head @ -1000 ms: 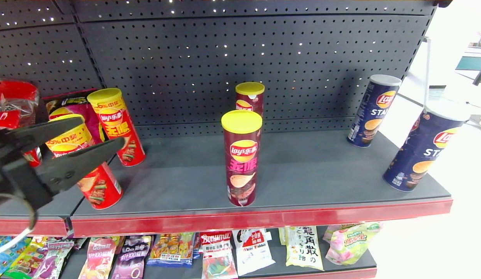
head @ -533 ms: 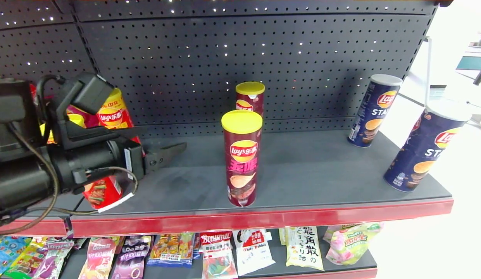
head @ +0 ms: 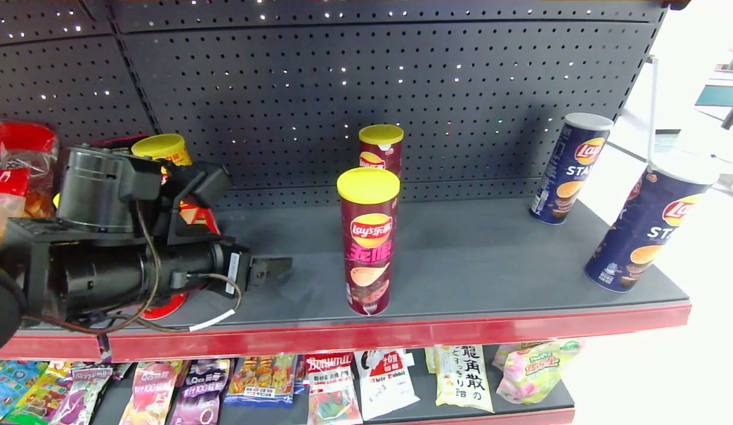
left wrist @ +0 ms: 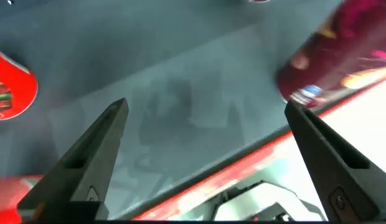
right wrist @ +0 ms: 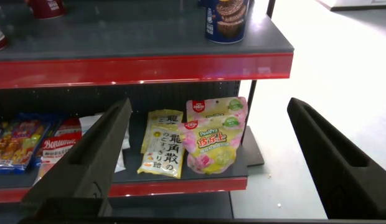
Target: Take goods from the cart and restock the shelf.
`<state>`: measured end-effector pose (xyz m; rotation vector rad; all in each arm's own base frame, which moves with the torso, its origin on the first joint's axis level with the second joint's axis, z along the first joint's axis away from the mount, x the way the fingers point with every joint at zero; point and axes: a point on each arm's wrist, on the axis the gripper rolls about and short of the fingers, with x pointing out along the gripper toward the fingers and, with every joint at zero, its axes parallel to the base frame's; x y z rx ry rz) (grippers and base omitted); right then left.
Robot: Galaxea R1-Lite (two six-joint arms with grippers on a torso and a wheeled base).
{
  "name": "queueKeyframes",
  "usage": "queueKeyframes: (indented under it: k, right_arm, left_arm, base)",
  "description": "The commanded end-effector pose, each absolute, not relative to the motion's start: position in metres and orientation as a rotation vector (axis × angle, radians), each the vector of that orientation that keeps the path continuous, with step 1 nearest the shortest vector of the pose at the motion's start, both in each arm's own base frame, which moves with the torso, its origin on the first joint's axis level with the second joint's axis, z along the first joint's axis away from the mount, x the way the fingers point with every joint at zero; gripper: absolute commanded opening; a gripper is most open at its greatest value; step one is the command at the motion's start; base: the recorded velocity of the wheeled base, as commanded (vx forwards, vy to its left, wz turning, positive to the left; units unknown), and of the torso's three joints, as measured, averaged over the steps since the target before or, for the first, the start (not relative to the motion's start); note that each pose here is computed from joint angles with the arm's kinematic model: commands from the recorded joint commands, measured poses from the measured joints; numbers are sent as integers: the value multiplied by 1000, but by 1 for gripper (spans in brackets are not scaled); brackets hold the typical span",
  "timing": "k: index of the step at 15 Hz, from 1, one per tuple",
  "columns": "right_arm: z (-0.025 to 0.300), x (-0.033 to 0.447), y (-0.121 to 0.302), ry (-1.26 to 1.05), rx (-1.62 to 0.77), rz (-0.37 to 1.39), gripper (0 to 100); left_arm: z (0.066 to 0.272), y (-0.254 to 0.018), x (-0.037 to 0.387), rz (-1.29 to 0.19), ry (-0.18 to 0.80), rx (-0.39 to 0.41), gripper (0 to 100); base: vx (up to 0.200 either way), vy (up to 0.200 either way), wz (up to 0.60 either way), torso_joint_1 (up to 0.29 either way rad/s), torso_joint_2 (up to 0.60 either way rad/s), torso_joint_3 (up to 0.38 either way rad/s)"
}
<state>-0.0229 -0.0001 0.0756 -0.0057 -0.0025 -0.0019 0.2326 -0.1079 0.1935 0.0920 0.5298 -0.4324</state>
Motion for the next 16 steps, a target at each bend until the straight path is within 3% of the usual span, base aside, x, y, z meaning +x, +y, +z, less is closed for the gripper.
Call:
queueKeyframes:
  k: [1,9,16]
  right_arm:
    - [76,-23,0,-2,-6,-2,100]
    - [76,-23,0,-2,-6,-2,100]
    - [76,-23,0,-2,-6,-2,100]
  left_arm:
    - [181,-115,246,-430,575,105,100]
    - [141,-141,266,-468,724,156,100]
    - [134,-156,280,-483,736,162,100]
  base:
    - [0,0,0,0,0,0]
    - [0,0,0,0,0,0]
    - [0,0,0,0,0,0]
